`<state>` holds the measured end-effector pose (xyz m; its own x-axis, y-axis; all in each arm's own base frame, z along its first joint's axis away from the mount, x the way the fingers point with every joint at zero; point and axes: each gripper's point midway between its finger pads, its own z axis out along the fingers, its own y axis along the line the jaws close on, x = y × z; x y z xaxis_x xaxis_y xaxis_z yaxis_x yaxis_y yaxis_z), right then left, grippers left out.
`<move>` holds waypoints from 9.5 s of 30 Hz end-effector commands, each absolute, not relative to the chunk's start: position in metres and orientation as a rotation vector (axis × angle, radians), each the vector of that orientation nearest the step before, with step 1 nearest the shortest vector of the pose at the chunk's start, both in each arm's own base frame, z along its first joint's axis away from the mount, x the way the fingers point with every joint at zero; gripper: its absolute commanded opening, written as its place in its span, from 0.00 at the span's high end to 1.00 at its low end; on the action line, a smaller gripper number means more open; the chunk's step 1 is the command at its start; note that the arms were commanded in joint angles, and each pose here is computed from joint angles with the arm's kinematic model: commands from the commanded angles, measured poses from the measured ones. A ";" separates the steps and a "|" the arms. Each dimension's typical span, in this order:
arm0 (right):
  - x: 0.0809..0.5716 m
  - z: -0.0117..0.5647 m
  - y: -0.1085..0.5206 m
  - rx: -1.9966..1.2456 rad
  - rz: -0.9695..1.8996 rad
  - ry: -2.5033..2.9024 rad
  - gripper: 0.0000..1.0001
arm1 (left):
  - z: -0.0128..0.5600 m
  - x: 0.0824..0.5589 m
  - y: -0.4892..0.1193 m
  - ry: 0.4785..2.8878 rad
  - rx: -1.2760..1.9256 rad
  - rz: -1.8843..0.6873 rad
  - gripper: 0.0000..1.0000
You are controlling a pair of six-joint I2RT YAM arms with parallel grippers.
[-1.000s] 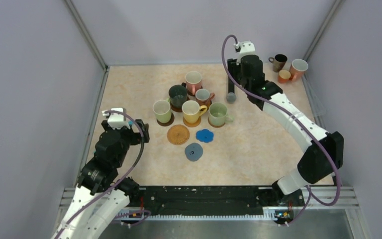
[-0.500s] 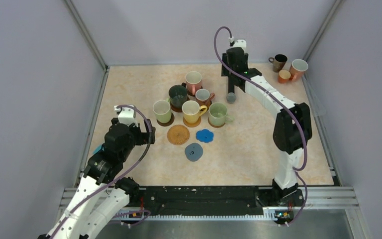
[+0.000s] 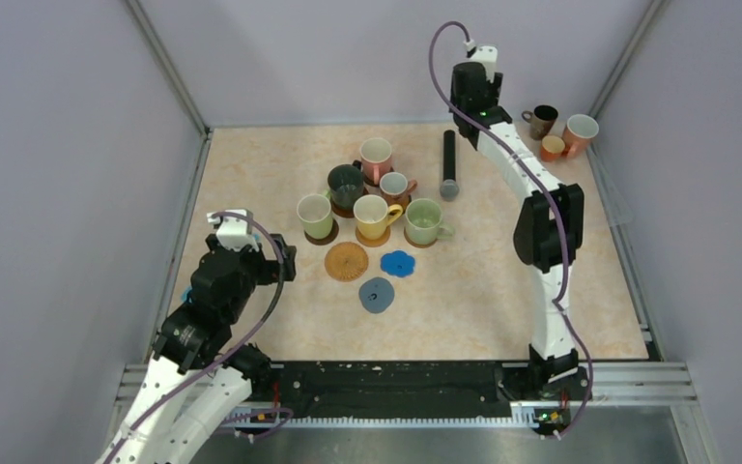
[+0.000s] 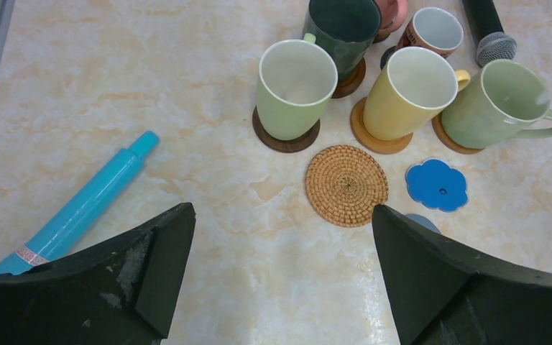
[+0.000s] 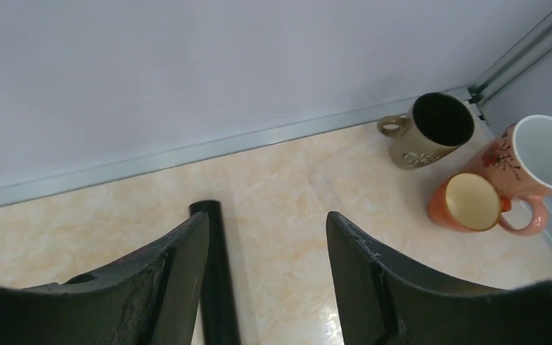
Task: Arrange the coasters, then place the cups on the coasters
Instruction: Pick up the cup from the tray, then place the cup on the coaster, then pick up the cup from the tray.
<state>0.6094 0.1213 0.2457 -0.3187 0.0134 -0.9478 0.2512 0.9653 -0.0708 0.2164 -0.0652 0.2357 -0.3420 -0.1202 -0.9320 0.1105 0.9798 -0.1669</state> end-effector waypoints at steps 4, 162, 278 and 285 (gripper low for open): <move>0.638 0.228 0.038 0.281 -0.375 1.861 0.39 | 0.251 0.218 -0.050 1.856 -0.084 -0.177 0.01; 0.264 0.176 0.394 -1.086 0.437 1.828 1.00 | 0.264 0.210 -0.004 1.769 -0.282 0.000 0.01; 0.480 0.246 0.106 -0.093 -0.154 1.964 0.58 | 0.255 0.217 -0.042 1.829 -0.115 -0.151 0.01; 0.546 0.220 0.016 0.026 -0.343 1.986 0.47 | 0.250 0.218 -0.049 1.859 -0.086 -0.169 0.01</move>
